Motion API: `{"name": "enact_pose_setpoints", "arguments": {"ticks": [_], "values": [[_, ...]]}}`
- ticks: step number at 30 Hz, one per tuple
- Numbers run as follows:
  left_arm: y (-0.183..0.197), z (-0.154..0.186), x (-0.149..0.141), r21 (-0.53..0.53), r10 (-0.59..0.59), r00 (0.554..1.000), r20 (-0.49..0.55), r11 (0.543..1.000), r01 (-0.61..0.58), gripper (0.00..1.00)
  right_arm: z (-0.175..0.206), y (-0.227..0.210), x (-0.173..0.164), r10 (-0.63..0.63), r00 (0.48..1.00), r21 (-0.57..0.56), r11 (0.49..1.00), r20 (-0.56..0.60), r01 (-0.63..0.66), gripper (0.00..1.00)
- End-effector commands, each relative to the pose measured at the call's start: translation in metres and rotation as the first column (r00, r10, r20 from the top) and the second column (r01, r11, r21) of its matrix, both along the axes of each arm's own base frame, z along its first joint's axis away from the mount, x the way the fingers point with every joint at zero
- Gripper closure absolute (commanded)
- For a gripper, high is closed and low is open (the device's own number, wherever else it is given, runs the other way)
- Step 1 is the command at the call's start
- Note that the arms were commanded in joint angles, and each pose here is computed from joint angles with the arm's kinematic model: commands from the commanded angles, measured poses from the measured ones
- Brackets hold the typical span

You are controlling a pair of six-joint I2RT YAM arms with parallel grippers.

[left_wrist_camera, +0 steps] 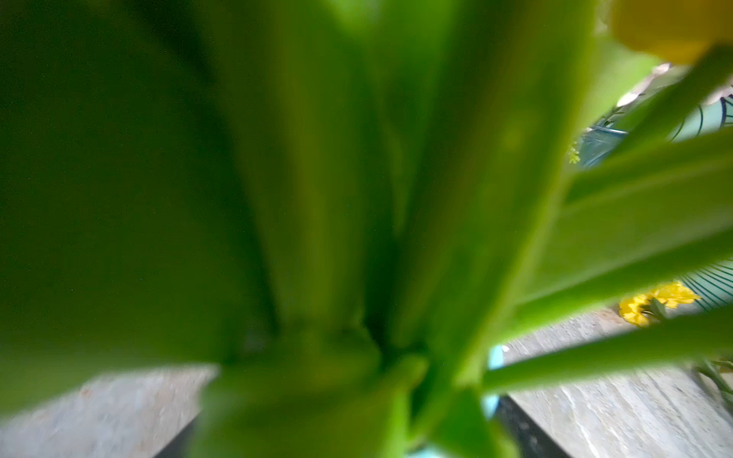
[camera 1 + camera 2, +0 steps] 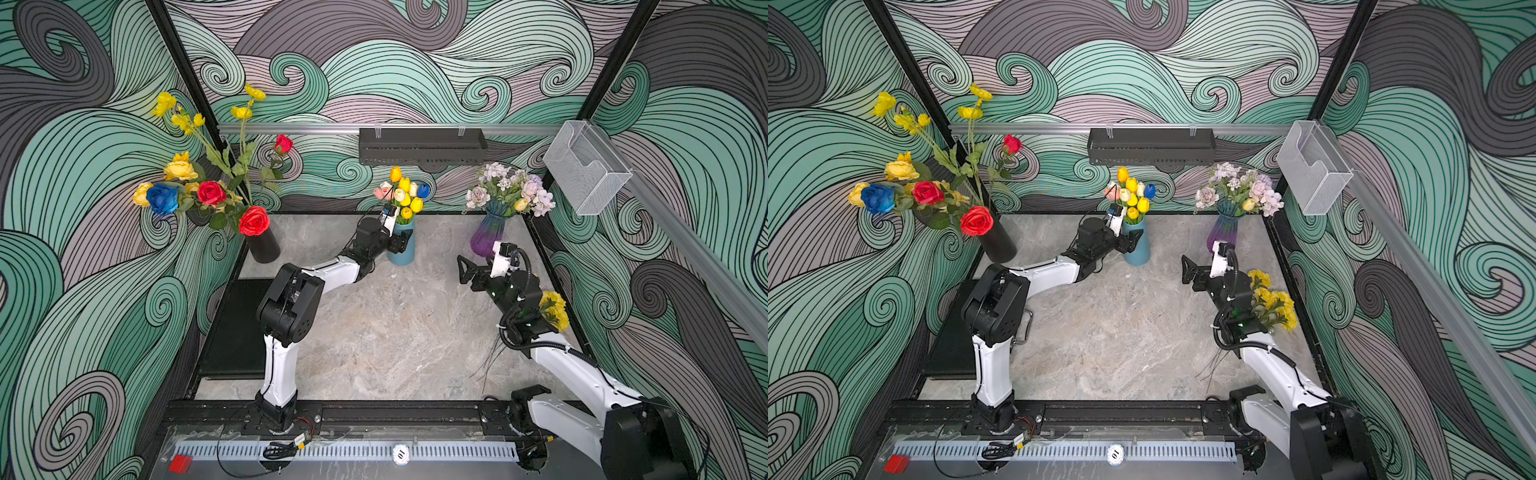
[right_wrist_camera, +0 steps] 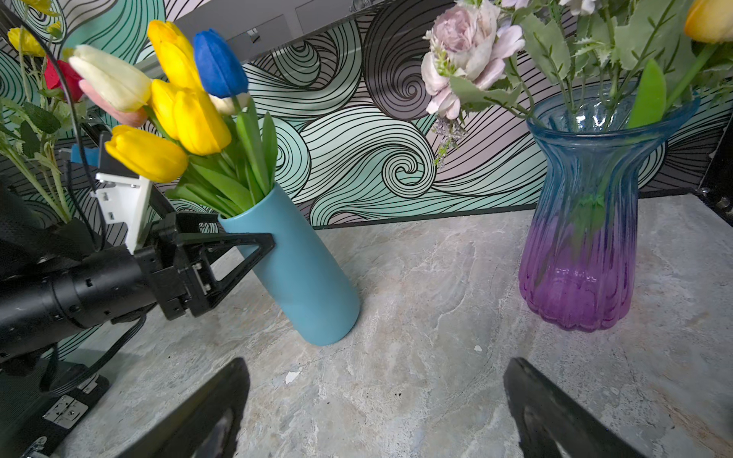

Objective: Pick out yellow flowers from the vase
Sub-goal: Move the vase to the center of the board, then pick up the flower from the vase.

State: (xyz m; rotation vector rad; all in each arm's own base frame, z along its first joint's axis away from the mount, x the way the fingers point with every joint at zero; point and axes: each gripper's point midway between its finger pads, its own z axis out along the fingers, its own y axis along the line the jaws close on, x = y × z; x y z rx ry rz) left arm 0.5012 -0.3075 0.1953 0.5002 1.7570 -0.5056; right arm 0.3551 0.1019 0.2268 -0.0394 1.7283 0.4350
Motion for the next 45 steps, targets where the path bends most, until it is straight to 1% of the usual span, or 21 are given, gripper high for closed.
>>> {"name": "enact_pose_setpoints", "arguments": {"ticks": [1, 7, 11, 13, 15, 16, 18, 21, 25, 28, 36, 40, 45], "values": [[0.005, 0.022, -0.011, -0.025, 0.014, 1.0, 0.023, 1.0, -0.013, 0.14, 0.013, 0.0, 0.0, 0.0, 0.999, -0.013, 1.0, 0.038, 0.001, 0.01], [0.006, 0.018, -0.013, -0.024, 0.008, 1.0, 0.013, 1.0, -0.008, 0.1, 0.011, 0.0, 0.0, -0.003, 0.999, -0.012, 1.0, 0.036, 0.003, 0.0], [0.006, 0.021, -0.016, -0.037, 0.003, 1.0, 0.015, 0.999, -0.002, 0.11, 0.012, 0.0, 0.0, -0.002, 0.999, -0.014, 1.0, 0.039, 0.003, 0.0], [0.01, 0.023, -0.021, -0.046, 0.008, 1.0, 0.018, 0.999, -0.007, 0.13, 0.012, -0.001, -0.001, -0.004, 0.999, -0.019, 1.0, 0.04, 0.005, 0.0], [0.015, 0.024, -0.027, -0.061, 0.018, 1.0, 0.022, 0.998, -0.017, 0.17, 0.012, -0.001, -0.002, -0.003, 0.999, -0.018, 1.0, 0.04, 0.004, 0.01], [0.017, 0.025, -0.031, -0.066, 0.018, 1.0, 0.025, 0.998, -0.017, 0.2, 0.011, -0.001, -0.002, -0.002, 0.999, -0.019, 1.0, 0.039, 0.002, 0.01], [0.018, 0.03, -0.036, -0.081, 0.009, 1.0, 0.025, 0.997, -0.007, 0.35, 0.011, 0.0, -0.002, 0.002, 0.999, -0.015, 1.0, 0.038, -0.001, 0.01], [0.014, 0.043, -0.047, -0.107, -0.041, 0.997, 0.062, 0.993, 0.047, 0.5, 0.011, 0.0, -0.003, 0.004, 0.999, -0.009, 1.0, 0.041, -0.004, 0.01], [0.011, 0.063, -0.056, -0.133, -0.076, 0.99, 0.118, 0.987, 0.092, 0.58, 0.012, 0.001, -0.004, 0.006, 0.999, -0.004, 1.0, 0.046, -0.006, 0.02], [0.006, 0.074, -0.057, -0.128, -0.108, 0.983, 0.148, 0.984, 0.127, 0.63, 0.012, 0.001, -0.004, 0.009, 0.999, -0.004, 1.0, 0.045, -0.008, 0.02], [-0.006, 0.089, -0.049, -0.103, -0.138, 0.973, 0.186, 0.982, 0.159, 0.73, 0.013, 0.001, -0.006, 0.009, 0.999, -0.003, 1.0, 0.049, -0.009, 0.02], [-0.012, 0.092, -0.044, -0.09, -0.147, 0.969, 0.199, 0.982, 0.167, 0.74, 0.012, 0.0, -0.006, 0.007, 0.999, -0.004, 1.0, 0.049, -0.007, 0.02], [-0.018, 0.088, -0.036, -0.078, -0.153, 0.97, 0.191, 0.982, 0.17, 0.76, 0.013, 0.0, -0.006, 0.005, 0.999, -0.005, 1.0, 0.052, -0.005, 0.02]]}}
